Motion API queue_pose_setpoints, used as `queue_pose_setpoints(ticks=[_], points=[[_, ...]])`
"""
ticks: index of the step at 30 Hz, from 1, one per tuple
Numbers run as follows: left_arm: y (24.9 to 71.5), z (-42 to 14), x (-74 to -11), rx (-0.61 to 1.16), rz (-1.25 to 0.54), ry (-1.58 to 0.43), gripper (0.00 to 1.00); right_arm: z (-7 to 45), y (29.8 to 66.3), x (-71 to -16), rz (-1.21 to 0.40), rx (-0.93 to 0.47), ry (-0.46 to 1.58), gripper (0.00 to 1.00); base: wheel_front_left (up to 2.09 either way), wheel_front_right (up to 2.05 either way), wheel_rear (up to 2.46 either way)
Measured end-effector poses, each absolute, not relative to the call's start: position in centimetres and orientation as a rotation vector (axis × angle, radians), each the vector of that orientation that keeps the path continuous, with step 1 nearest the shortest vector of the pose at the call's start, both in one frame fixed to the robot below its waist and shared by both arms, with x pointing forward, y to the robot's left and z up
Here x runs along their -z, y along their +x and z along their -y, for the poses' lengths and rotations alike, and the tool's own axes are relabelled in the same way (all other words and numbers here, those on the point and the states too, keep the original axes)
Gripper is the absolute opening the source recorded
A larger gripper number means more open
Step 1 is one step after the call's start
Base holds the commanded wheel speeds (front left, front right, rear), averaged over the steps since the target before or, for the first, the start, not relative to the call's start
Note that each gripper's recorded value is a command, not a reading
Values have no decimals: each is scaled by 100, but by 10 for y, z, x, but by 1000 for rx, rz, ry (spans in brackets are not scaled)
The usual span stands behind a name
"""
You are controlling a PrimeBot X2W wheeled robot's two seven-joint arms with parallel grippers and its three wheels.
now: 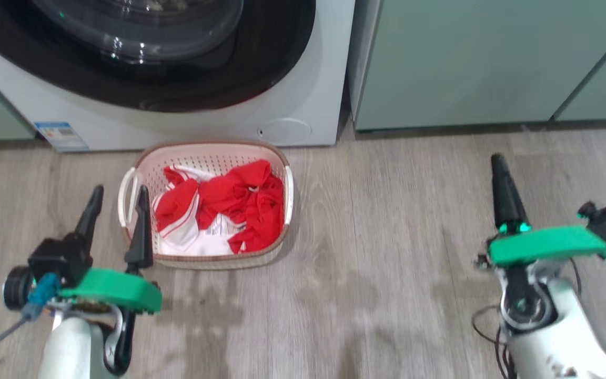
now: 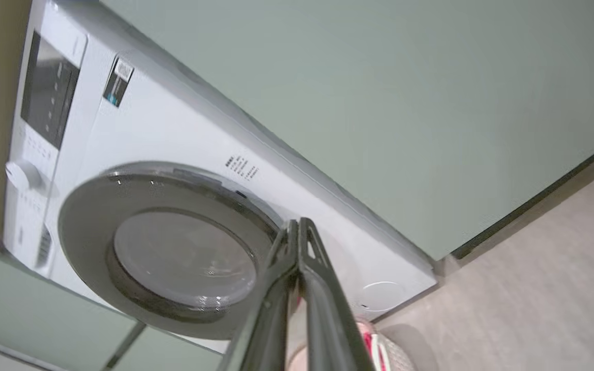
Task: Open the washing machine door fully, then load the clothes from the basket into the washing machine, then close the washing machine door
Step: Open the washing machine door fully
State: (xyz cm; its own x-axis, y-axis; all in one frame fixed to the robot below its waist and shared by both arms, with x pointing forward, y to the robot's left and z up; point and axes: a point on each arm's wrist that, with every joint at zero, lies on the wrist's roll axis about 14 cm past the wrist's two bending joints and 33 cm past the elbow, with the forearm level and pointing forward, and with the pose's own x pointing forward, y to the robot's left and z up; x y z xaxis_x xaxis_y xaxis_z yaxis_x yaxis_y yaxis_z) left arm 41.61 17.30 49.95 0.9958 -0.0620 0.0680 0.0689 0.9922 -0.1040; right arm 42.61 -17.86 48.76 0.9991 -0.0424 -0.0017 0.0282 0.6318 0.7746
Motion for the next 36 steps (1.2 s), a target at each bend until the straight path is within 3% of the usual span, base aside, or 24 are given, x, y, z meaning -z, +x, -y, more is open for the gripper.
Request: queue_pose_setpoints(ticks=[7, 14, 36], points=[[440, -170, -500, 72, 82, -108, 100, 180, 462, -484, -20, 60, 1304, 0, 0, 0, 0], [473, -168, -491, 79, 89, -118, 100, 165, 520, -472, -138, -23, 1564, 0, 0, 0, 0], [508, -181, -454, 59, 46, -121, 100, 64, 658, -495, -370, -385, 1517, 0, 0, 0, 0]])
